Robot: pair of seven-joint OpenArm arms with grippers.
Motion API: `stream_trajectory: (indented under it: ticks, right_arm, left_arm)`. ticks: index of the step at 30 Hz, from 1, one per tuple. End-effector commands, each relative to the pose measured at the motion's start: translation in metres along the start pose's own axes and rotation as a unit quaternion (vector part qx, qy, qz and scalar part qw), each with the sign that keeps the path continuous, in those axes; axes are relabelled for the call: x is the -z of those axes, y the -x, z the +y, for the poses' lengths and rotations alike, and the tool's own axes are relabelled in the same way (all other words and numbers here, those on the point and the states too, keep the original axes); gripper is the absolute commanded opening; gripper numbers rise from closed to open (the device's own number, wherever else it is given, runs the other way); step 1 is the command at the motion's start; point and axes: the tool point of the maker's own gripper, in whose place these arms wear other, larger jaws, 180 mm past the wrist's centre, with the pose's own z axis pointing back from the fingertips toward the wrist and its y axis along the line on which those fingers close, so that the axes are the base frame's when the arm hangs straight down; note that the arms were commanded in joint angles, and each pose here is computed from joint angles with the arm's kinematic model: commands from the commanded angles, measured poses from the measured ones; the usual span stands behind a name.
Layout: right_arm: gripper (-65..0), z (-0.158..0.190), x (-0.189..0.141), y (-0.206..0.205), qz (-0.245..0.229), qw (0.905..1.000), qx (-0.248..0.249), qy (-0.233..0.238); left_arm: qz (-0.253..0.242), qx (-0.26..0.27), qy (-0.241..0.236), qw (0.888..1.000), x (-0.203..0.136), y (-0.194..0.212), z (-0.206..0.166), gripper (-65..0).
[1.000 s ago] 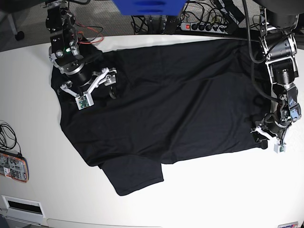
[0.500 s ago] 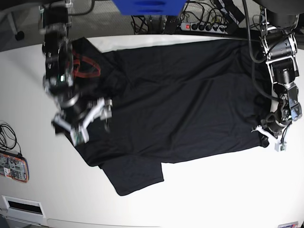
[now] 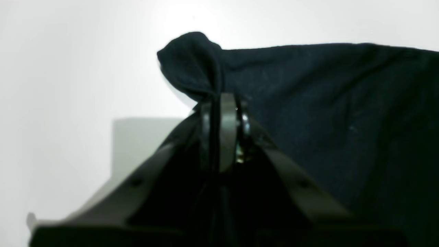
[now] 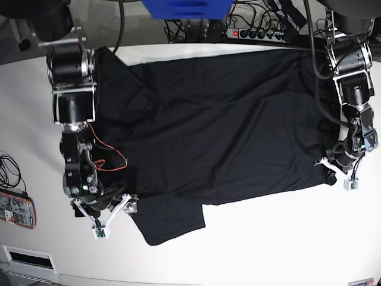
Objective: Fold the T-shirt properly
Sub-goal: 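Move the right gripper along the shirt's side and grasp the sleeve edge, then grasp the side edges with both grippers and fold them across the shirt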
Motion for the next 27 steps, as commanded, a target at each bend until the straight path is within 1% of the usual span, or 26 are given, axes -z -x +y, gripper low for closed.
stream_trajectory:
  ticks: [1,3,7,9,10,12,15,18,20,22,23,24,25,26,27]
  right_arm:
    - [-3.7,-0.003,0.000,-0.030,-0.038,0.9993,0.004,0.000]
    - [-3.7,-0.010,0.012,-0.024,-0.036,0.9992,0.020,0.004]
    - [-3.7,-0.008,0.032,-0.029,-0.046,0.9977,0.049,0.001]
    - [-3.7,-0.008,0.041,-0.025,-0.049,0.9971,0.058,0.003]
    - [-3.7,-0.007,0.046,-0.017,-0.043,0.9976,0.055,0.004]
    - [-3.7,-0.002,0.055,0.013,-0.018,0.9990,0.040,0.004]
    - [-3.7,0.002,0.059,0.034,-0.002,1.0000,0.008,0.005]
    - [-3.8,0.008,0.061,0.038,0.000,0.9999,-0.016,0.000]
    - [-3.8,0.027,0.065,0.038,-0.001,0.9997,-0.021,-0.015]
    - [-4.6,0.037,0.066,0.037,-0.001,0.9995,-0.021,-0.023]
    - [-6.5,0.039,0.066,0.037,-0.002,0.9995,-0.020,-0.024]
    - [-10.2,0.040,0.066,0.036,-0.002,0.9995,-0.021,-0.025]
    - [-15.3,0.040,0.066,0.036,-0.002,0.9995,-0.021,-0.025]
    - [-22.5,0.040,0.066,0.038,0.000,0.9995,-0.021,-0.025]
    - [-31.5,0.040,0.066,0.038,0.000,0.9995,-0.021,-0.025]
  left_arm:
    - [0.013,0.010,-0.006,1.000,-0.002,-0.001,0.004,-65.0]
    - [0.013,0.010,-0.006,1.000,-0.002,-0.001,0.004,-65.0]
    - [0.013,0.010,-0.006,1.000,-0.002,-0.001,0.004,-65.0]
    - [0.014,0.010,-0.005,1.000,-0.002,-0.001,0.003,-65.0]
    - [0.014,0.011,-0.005,1.000,-0.001,-0.001,0.003,-65.0]
    - [0.014,0.011,-0.005,1.000,-0.001,-0.001,0.003,-65.0]
    - [0.014,0.011,-0.005,1.000,-0.001,-0.001,0.003,-65.0]
    - [0.014,0.011,-0.005,1.000,-0.001,-0.001,0.003,-65.0]
    - [0.014,0.011,-0.005,1.000,-0.001,-0.001,0.003,-65.0]
    - [0.014,0.011,-0.005,1.000,-0.001,-0.001,0.003,-65.0]
    - [0.014,0.011,-0.005,1.000,-0.001,-0.001,0.003,-65.0]
    - [0.015,0.012,-0.005,1.000,-0.001,-0.001,0.003,-65.0]
    - [0.015,0.012,-0.005,1.000,-0.001,-0.001,0.003,-65.0]
    - [0.015,0.012,-0.005,1.000,-0.001,-0.001,0.003,-65.0]
    - [0.015,0.012,-0.005,1.000,-0.001,-0.001,0.003,-65.0]
